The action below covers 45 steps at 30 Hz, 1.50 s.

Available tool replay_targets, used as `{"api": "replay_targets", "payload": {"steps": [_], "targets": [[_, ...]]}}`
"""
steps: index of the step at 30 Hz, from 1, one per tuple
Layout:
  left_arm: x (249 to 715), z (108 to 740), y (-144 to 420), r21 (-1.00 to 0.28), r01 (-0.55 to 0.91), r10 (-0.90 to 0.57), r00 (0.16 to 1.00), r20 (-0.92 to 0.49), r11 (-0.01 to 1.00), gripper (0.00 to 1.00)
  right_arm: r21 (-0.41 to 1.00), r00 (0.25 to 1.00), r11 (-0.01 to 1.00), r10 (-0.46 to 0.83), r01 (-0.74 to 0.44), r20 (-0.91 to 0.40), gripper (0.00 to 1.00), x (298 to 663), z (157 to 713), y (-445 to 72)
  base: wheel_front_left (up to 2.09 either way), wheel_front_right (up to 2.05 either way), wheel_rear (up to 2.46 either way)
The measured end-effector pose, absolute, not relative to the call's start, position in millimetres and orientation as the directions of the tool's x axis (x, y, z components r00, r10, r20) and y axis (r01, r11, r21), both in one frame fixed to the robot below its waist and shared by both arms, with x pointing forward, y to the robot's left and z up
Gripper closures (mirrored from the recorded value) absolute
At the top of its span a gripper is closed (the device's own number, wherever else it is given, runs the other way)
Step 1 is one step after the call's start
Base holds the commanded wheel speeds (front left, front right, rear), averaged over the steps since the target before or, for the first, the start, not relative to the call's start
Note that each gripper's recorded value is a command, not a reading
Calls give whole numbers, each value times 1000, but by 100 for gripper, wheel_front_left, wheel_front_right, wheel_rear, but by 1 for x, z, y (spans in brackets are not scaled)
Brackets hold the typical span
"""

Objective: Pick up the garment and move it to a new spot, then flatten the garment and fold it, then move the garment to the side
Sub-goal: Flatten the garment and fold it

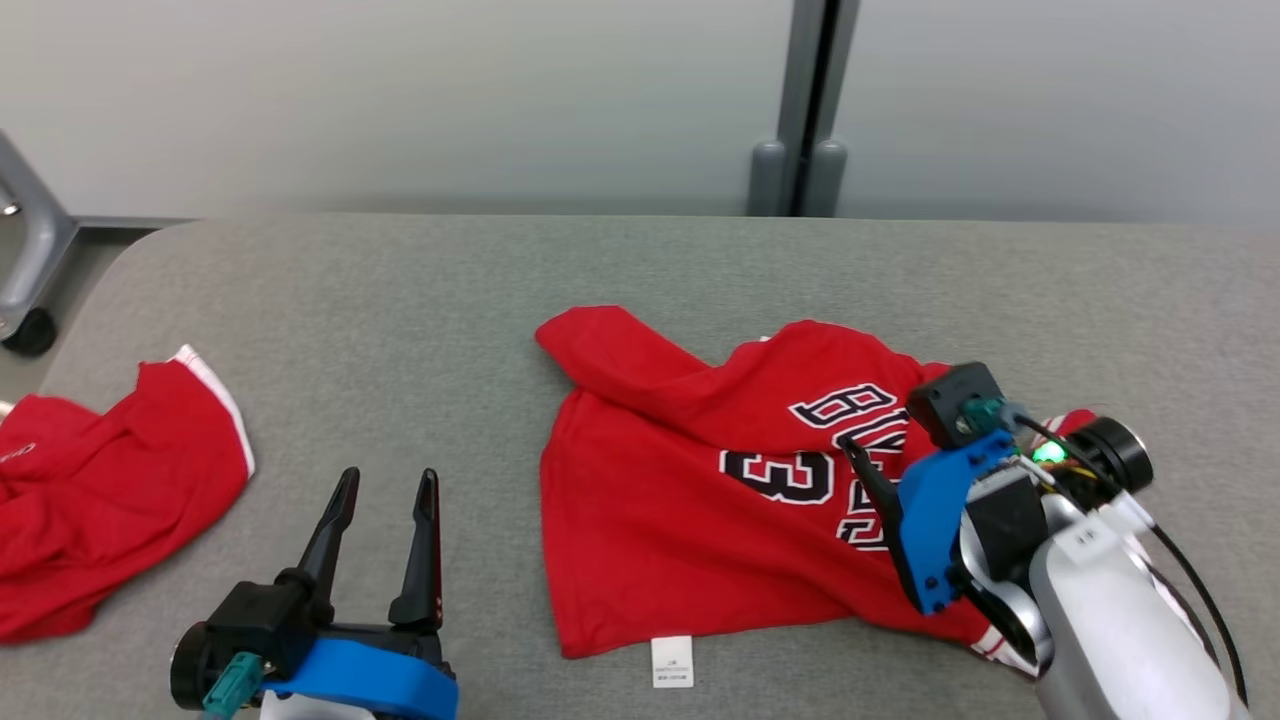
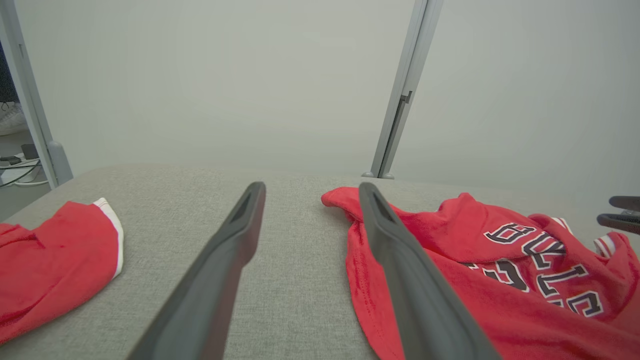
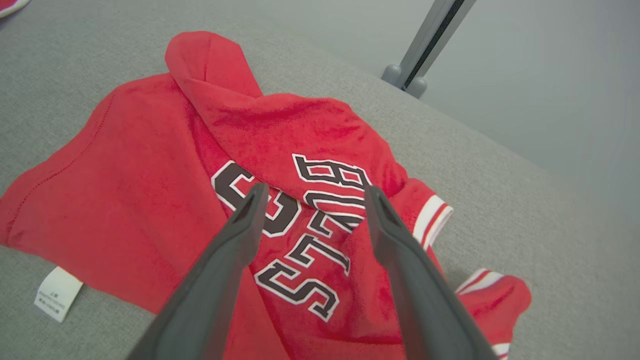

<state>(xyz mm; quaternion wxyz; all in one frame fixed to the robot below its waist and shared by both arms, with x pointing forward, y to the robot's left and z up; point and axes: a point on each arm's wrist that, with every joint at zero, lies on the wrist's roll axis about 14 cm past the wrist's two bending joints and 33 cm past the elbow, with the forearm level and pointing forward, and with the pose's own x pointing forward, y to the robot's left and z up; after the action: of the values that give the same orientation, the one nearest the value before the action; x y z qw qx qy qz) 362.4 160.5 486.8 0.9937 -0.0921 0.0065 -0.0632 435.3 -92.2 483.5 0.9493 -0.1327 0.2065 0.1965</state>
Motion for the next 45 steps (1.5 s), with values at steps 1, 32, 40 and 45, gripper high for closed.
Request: {"api": "replay_targets", "payload": {"steps": [1,32,40,45], "targets": [[361,486,162,-186,118,-121,993,-2,975,0,-180,817,873,327,-454,-476,0,439,479,-87,0,0,0],[366,469,190,-179,-2,-9,998,-59,984,0,-184,567,733,316,-655,-760,100,544,382,-41,0,0,0],[366,467,192,-181,-13,1,998,-64,983,0,-227,699,770,360,-596,-618,100,592,423,-27,0,0,0],[364,467,196,-179,-27,15,998,-67,984,0,-244,753,784,381,-571,-536,100,613,446,-19,0,0,0]]}}
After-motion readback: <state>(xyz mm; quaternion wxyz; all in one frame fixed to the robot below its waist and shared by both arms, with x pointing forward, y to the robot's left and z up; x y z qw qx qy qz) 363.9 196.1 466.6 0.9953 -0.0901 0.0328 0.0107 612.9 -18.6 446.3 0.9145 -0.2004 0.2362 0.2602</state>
